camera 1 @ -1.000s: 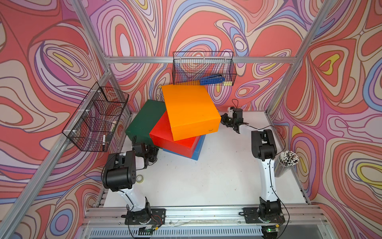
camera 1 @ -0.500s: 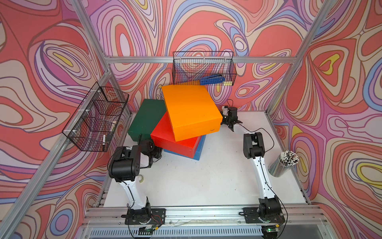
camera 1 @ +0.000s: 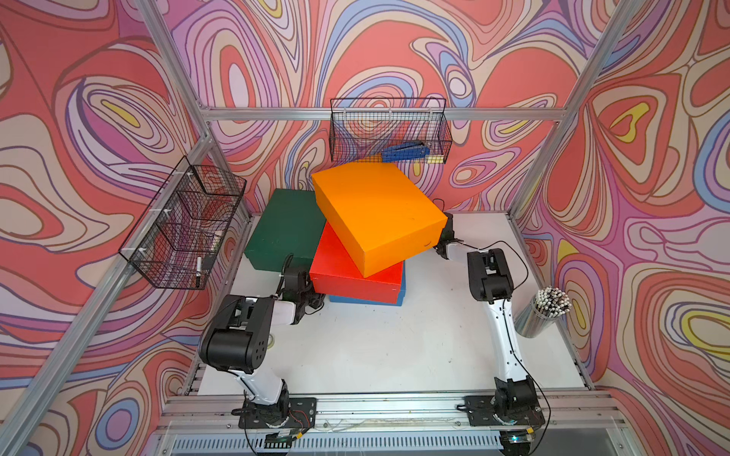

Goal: Stack the shoeboxes
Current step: Move the shoeboxes to the center of the board.

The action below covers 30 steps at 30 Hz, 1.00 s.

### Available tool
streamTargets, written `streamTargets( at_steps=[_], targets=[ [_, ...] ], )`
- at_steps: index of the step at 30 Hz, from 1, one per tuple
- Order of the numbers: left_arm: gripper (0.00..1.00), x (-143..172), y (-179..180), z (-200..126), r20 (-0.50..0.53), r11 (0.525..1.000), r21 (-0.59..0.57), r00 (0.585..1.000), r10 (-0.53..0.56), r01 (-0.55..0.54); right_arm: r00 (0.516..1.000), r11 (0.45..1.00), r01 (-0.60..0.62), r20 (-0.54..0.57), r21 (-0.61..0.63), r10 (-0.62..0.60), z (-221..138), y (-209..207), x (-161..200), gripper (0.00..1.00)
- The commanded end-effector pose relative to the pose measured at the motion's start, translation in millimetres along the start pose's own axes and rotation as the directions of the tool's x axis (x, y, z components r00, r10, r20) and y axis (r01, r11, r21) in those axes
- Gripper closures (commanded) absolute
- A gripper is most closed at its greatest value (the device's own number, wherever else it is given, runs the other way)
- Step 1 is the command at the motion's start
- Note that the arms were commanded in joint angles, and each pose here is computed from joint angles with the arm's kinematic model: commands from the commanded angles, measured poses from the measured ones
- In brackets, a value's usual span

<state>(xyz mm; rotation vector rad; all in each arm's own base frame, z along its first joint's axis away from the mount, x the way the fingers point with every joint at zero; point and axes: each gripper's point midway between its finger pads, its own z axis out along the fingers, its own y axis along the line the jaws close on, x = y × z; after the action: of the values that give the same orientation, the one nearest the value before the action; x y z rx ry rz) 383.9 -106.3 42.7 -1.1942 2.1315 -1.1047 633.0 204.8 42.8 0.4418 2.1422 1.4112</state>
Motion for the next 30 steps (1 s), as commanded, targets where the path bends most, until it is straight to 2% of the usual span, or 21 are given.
streamTargets(
  at_steps=[1,10,11,16,22,30],
  targets=[
    [1.0,11.8,2.2,-9.3,0.009,0.999,-0.036,0.999,0.03,-0.03,0.999,0.999,-0.03,-0.019,0.014,0.03,-13.4,0.7,25.0,1.0],
    [1.0,54.6,-7.1,-17.0,-0.008,0.989,-0.057,0.991,0.133,-0.133,0.999,0.999,-0.048,-0.015,0.018,0.049,-71.9,13.1,72.9,1.0],
    [1.0,62.3,10.7,-18.2,-0.021,0.986,-0.092,0.99,0.136,-0.137,0.998,0.998,-0.056,-0.014,0.01,0.056,-78.0,14.5,79.3,1.0],
    [1.0,84.9,25.9,-15.2,-0.04,0.976,-0.127,0.984,0.175,-0.179,0.995,0.995,-0.097,-0.007,-0.034,0.097,-106.4,19.4,106.3,1.0],
    [1.0,99.8,41.3,-11.8,-0.056,0.973,-0.137,0.982,0.182,-0.188,0.993,0.991,-0.116,-0.021,-0.071,0.115,-133.9,27.4,134.4,1.0],
    [1.0,111.2,31.2,-13.0,-0.065,0.965,-0.118,0.971,0.229,-0.236,0.993,0.988,-0.115,-0.05,-0.1,0.11,-155.1,38.5,173.9,1.0]
  ],
)
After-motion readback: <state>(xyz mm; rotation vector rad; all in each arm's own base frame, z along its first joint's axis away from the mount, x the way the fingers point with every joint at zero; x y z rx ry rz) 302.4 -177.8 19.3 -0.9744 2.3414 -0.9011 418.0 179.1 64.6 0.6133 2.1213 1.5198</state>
